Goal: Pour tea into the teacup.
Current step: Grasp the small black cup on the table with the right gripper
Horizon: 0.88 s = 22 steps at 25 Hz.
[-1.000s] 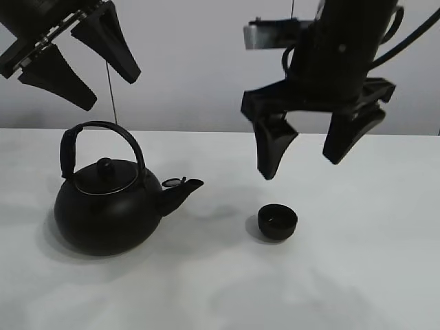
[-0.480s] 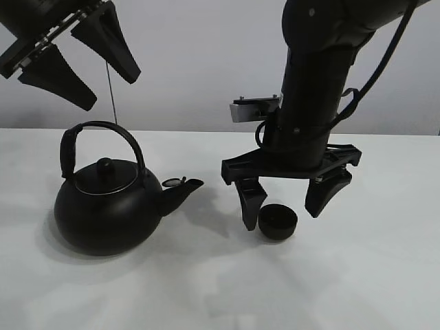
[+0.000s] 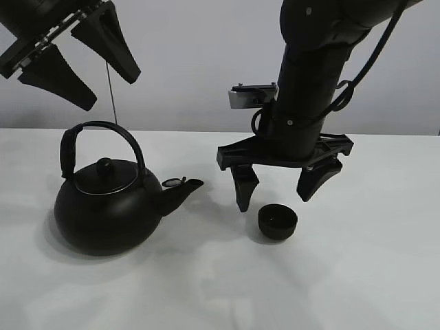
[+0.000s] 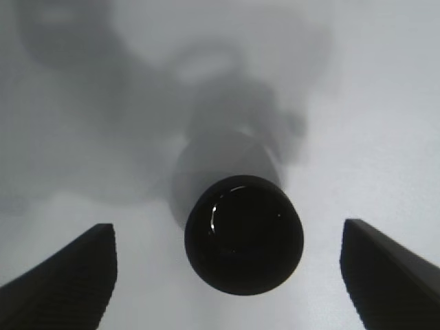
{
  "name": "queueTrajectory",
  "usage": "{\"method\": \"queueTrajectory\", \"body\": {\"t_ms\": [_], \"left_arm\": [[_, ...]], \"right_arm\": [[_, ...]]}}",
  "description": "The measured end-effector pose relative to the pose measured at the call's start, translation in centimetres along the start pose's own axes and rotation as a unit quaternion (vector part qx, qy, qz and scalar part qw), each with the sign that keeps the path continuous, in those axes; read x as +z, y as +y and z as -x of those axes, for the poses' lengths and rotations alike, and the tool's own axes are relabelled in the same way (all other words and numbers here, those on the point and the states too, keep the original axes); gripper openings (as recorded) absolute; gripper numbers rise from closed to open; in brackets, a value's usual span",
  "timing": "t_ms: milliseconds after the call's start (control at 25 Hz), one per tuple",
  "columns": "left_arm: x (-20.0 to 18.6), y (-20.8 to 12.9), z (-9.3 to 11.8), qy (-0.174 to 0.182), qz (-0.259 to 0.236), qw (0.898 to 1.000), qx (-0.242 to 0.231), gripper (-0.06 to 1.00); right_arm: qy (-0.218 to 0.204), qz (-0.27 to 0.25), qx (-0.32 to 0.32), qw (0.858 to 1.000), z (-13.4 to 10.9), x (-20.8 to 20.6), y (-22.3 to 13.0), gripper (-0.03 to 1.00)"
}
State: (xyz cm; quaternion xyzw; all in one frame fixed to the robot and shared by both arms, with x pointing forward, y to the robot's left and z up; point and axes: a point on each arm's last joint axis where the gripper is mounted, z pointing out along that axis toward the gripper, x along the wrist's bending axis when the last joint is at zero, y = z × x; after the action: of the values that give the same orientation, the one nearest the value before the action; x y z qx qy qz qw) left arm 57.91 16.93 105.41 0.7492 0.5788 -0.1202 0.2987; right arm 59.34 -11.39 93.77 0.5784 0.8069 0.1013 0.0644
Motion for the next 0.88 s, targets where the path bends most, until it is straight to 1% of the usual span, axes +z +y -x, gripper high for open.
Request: {"method": "queueTrajectory", "body": {"t_ms": [160, 400, 600, 640, 720, 800, 880], "left_arm": [[0.0, 0.0, 0.0, 0.000, 0.000, 1.000, 0.000, 0.50], [0.0, 0.0, 0.0, 0.001, 0.003, 1.000, 0.000, 0.50], [0.0, 0.1, 0.0, 0.001, 0.003, 1.000, 0.000, 0.50], [0.0, 0.1, 0.0, 0.001, 0.004, 1.000, 0.000, 0.50], [0.0, 0.1, 0.0, 0.001, 0.004, 1.000, 0.000, 0.50], [0.0, 0.1, 0.0, 0.001, 0.004, 1.000, 0.000, 0.50], [0.0, 0.1, 0.0, 0.001, 0.004, 1.000, 0.000, 0.50]], "right_arm": [[-0.002, -0.006, 0.012, 1.000, 0.7, 0.5, 0.0, 0.61], [0.019, -0.038, 0.028, 0.999, 0.4, 2.7, -0.4, 0.61], [0.020, -0.039, 0.030, 0.999, 0.3, 3.1, -0.4, 0.61], [0.021, -0.038, 0.030, 0.999, 0.3, 3.2, -0.4, 0.59], [0.021, -0.036, 0.030, 0.999, 0.3, 3.3, -0.4, 0.52], [0.021, -0.035, 0.030, 0.999, 0.3, 3.3, -0.4, 0.39], [0.021, -0.035, 0.030, 0.999, 0.3, 3.3, -0.4, 0.40]]}}
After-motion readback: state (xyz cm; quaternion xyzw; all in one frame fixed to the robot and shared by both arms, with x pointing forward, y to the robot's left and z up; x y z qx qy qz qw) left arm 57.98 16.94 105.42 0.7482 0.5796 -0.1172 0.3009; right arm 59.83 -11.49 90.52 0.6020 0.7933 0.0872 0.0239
